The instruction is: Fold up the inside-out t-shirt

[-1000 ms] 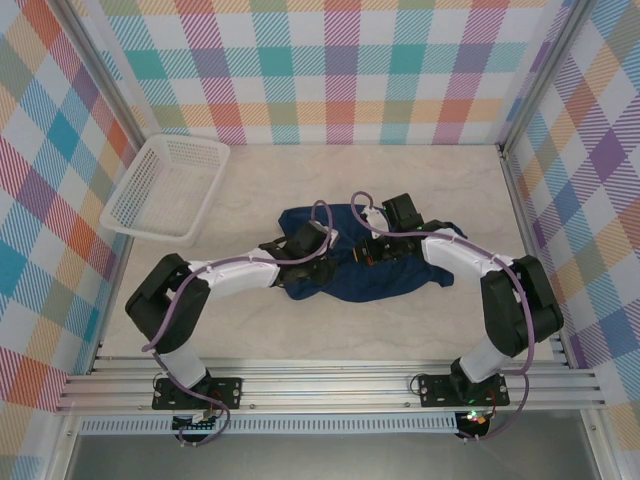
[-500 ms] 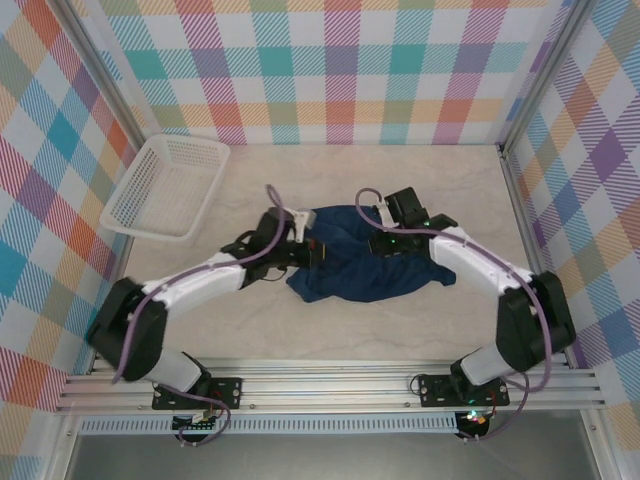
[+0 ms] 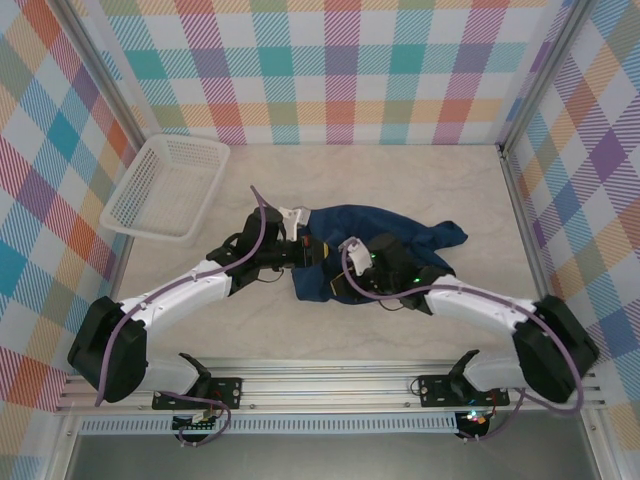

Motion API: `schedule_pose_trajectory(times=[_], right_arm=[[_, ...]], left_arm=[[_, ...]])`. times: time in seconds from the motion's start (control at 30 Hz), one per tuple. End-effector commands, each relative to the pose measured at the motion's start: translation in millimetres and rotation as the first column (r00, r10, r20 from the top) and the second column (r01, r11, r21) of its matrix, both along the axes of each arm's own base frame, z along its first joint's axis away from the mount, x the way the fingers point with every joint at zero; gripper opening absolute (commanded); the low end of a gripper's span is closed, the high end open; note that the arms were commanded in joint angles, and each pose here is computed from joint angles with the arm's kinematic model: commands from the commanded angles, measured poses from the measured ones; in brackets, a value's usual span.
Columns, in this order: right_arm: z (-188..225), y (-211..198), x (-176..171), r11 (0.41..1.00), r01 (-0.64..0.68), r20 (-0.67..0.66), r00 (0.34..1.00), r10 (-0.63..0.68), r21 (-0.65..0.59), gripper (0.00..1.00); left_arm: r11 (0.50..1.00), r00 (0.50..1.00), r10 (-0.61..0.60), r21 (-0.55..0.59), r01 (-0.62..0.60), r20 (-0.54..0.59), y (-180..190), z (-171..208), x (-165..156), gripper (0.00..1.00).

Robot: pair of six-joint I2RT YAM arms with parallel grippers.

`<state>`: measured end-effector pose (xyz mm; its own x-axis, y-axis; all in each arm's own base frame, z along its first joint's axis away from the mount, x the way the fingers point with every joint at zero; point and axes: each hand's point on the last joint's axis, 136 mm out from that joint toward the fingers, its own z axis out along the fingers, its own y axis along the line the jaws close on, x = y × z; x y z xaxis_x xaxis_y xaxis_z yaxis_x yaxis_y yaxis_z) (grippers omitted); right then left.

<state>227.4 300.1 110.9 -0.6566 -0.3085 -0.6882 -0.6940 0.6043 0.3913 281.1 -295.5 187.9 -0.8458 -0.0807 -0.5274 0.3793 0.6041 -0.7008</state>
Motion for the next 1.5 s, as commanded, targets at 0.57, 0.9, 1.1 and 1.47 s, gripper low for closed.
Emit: schedule_pose_trajectory(times=[0.57,0.9,1.1,1.47], right_arm=[[-19,4,95,0.913,0.402,0.292,0.884,-0.366,-0.074,0.46],[26,-3,39,0.984,0.121,0.097,0.986,-0.134,0.131,0.0],[62,-7,-5,0.957,-0.03,-0.002,0.999,0.032,0.289,0.0],[80,-14,-13,0.904,-0.1,-0.085,0.985,0.148,0.415,0.0]], left_arm=[[0.998,0.999,-0.037,-0.044,0.036,-0.023,-2,22,-12,0.0],[0.968,0.976,0.212,0.125,-0.217,0.056,60,4,24,0.0],[0.924,0.947,0.267,0.232,-0.304,0.177,81,-4,44,0.0],[0.771,0.923,0.305,0.507,-0.385,0.236,114,-33,70,0.08]])
